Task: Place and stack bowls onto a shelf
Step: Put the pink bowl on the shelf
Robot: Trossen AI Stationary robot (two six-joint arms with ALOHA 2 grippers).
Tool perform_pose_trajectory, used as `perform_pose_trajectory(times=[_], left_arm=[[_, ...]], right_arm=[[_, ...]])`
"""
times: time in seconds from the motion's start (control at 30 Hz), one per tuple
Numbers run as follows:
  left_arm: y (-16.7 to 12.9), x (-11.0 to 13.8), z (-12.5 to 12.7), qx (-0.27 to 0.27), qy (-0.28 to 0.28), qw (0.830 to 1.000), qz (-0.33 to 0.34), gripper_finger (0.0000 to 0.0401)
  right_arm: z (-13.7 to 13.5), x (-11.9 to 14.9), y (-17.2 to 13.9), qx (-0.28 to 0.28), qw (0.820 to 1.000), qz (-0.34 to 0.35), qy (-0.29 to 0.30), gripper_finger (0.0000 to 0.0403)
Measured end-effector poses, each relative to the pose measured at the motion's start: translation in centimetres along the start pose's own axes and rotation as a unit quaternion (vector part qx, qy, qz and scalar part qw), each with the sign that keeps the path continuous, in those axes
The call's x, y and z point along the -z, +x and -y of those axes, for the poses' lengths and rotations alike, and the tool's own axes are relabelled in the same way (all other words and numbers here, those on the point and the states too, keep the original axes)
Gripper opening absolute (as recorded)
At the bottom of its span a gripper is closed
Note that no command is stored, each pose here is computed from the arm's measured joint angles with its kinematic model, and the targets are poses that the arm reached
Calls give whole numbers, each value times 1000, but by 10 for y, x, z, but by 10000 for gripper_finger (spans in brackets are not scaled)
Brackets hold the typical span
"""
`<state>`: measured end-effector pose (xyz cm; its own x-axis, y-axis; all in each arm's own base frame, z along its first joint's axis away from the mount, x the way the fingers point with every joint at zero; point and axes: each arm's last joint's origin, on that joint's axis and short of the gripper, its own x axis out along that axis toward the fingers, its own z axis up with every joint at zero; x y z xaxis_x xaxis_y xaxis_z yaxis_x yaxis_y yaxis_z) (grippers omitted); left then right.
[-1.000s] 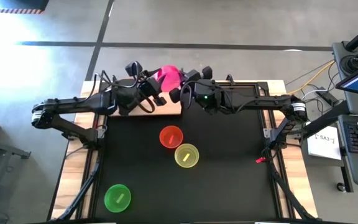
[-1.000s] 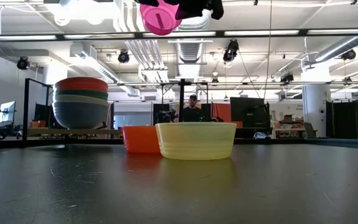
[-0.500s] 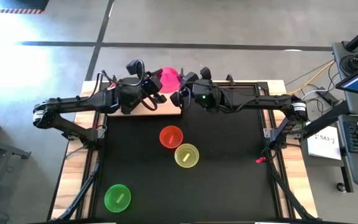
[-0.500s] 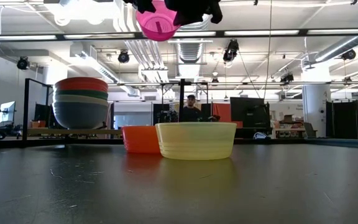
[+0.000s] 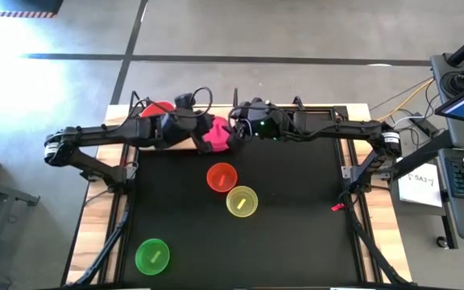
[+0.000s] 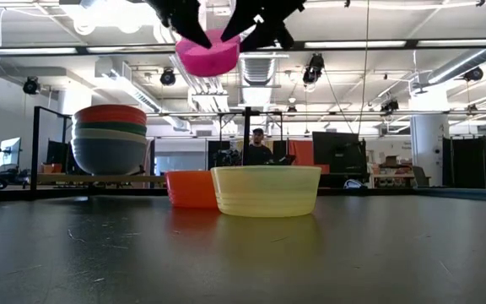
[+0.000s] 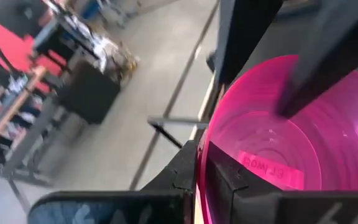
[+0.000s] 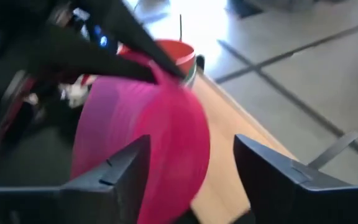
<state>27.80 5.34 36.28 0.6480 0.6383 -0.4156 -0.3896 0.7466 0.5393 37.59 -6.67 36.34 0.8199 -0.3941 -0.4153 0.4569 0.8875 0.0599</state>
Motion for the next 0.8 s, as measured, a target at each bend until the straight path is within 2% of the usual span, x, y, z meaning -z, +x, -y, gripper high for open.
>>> perform_pose_trajectory(times=[0.2,0.3,0.43,0.57,0.8], left_arm=[[10,11,-5,-4,-28,999,-46,1],[13,18,-8,19,-41,997,-69,1],[17,28,-15,37,-77,991,-100,1],[28,43,-20,57,-121,983,-126,1],[53,85,-24,50,-143,973,-175,1]], right_arm=[[3,10,-5,3,998,-60,-6,259],[5,14,-12,11,996,-92,-3,267],[10,21,-22,24,990,-141,-2,263],[10,33,-26,10,977,-208,35,253],[-12,67,-19,0,956,-287,62,236]])
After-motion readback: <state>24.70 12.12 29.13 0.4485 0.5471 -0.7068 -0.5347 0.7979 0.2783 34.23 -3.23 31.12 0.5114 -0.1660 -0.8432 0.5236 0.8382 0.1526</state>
